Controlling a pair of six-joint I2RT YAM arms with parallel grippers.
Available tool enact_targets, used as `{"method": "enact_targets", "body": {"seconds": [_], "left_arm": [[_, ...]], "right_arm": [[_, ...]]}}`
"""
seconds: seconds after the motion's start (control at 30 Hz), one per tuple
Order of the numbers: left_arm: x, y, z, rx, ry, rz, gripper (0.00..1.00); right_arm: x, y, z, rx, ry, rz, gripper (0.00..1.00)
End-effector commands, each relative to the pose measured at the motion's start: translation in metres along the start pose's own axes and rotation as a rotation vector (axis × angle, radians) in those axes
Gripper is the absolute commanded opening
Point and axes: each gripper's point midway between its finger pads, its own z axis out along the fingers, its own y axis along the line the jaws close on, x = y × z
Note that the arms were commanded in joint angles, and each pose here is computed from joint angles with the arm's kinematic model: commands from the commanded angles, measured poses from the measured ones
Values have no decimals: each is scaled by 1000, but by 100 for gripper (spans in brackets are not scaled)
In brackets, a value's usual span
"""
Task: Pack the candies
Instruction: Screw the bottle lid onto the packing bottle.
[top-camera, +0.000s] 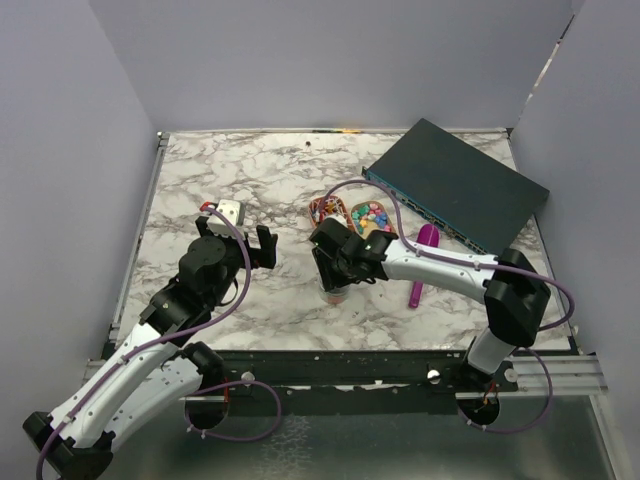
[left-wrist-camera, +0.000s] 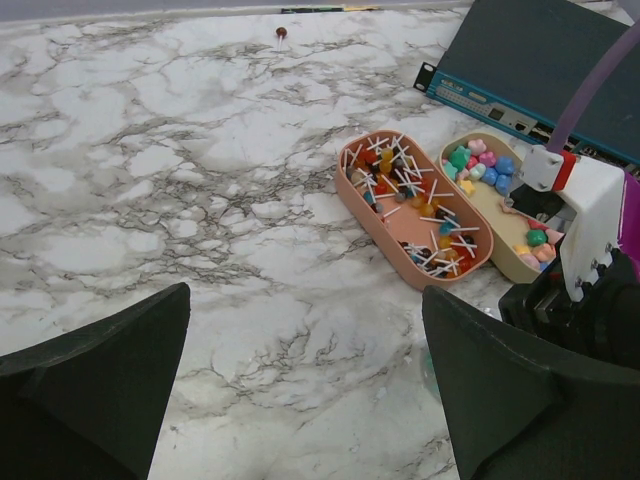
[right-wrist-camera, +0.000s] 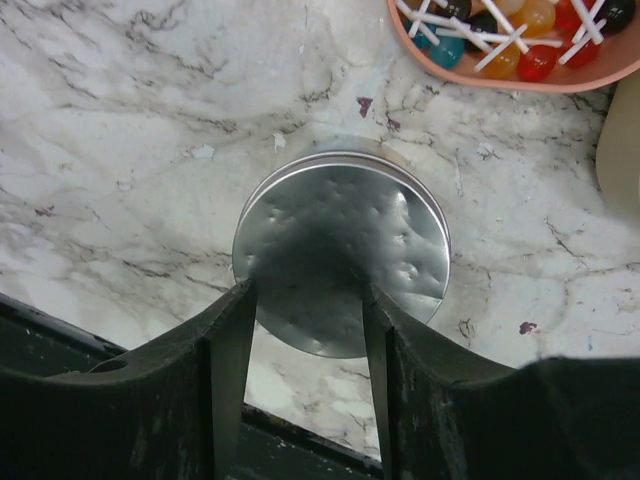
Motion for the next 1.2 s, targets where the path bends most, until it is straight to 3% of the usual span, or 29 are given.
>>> {"method": "enact_targets", "body": {"seconds": [0.0,0.33,0.63,0.83,1.17], "left_arm": [[0,4,-1,-15,-3,9,99],[1,1,0,-3,5,8,99],[11,-22,0,117,45,-30,99],[9,-17,-2,96,28,-40,99],[9,-15,-1,82,31,-31,99]], "right_arm": [[34,-11,15,41,99,-7,51],[-20,1,-24,28,-46,-11,51],[-43,-2,-52,19,-150,-40,58],[-37,4,-38,0,-113,-63,51],[-41,19,-24,-44,-92,-76,25]]}}
